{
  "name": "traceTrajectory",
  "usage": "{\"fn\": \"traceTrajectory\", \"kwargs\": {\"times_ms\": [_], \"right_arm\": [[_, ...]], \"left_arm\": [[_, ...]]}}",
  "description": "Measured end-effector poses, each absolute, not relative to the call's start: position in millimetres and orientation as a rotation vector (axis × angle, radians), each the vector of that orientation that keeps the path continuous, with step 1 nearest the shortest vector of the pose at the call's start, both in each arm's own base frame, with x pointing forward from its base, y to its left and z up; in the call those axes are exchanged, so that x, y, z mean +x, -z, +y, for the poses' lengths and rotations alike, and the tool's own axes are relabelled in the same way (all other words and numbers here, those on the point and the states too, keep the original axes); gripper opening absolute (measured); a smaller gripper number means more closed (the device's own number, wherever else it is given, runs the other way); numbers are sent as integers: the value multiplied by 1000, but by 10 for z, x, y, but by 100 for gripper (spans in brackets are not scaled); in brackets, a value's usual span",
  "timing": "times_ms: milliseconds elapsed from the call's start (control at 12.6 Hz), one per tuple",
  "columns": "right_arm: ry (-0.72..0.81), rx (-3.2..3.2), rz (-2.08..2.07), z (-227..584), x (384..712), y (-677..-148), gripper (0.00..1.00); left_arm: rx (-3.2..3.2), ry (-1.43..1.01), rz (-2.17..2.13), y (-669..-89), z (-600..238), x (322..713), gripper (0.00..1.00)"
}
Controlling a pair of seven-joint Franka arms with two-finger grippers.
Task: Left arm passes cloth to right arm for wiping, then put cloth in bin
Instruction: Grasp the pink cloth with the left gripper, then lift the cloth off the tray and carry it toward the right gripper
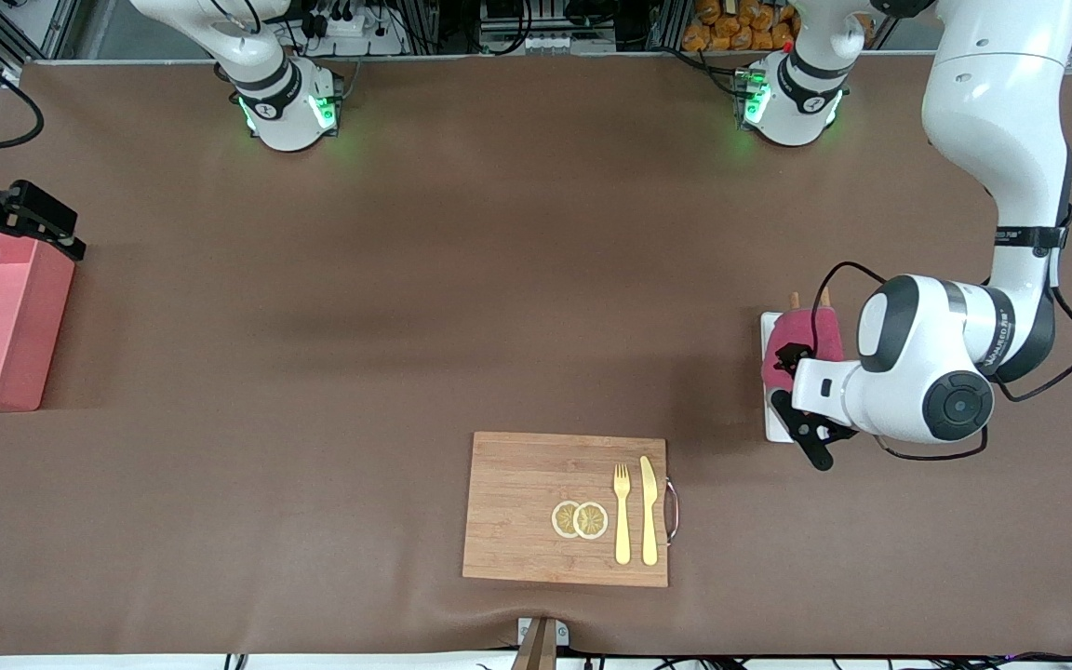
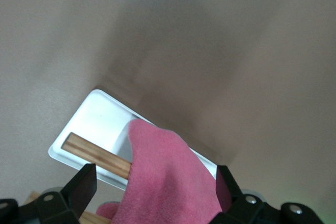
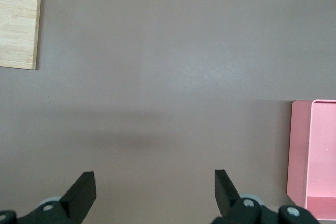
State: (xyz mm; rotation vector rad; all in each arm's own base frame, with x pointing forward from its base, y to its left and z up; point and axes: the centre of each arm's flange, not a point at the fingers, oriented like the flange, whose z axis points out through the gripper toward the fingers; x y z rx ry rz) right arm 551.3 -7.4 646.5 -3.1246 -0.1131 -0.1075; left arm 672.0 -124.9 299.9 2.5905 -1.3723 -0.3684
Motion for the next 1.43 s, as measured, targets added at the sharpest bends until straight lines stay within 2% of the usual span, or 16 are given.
{"fn": "traceTrajectory", "kwargs": {"times_ms": [874,1033,1271,1430], "right_arm": [[107,-3125,-106,-100,5513,-6464,100],[107,-3125,-105,-102,5512,-6464,100],[107,-3125,-105,-102,5513,-6464,100],[105,-3125,-105,-103,5516,-6458,100]], "left_arm": [[2586,560,-1379,-2670,-1087,6571,100],[2613,588,-1340,-2666,-1075,6556,80],[2661,626,-1302,-2671,-1093,6541,44],[2678,633,-1293,-2710,-1132,6541,23]]}}
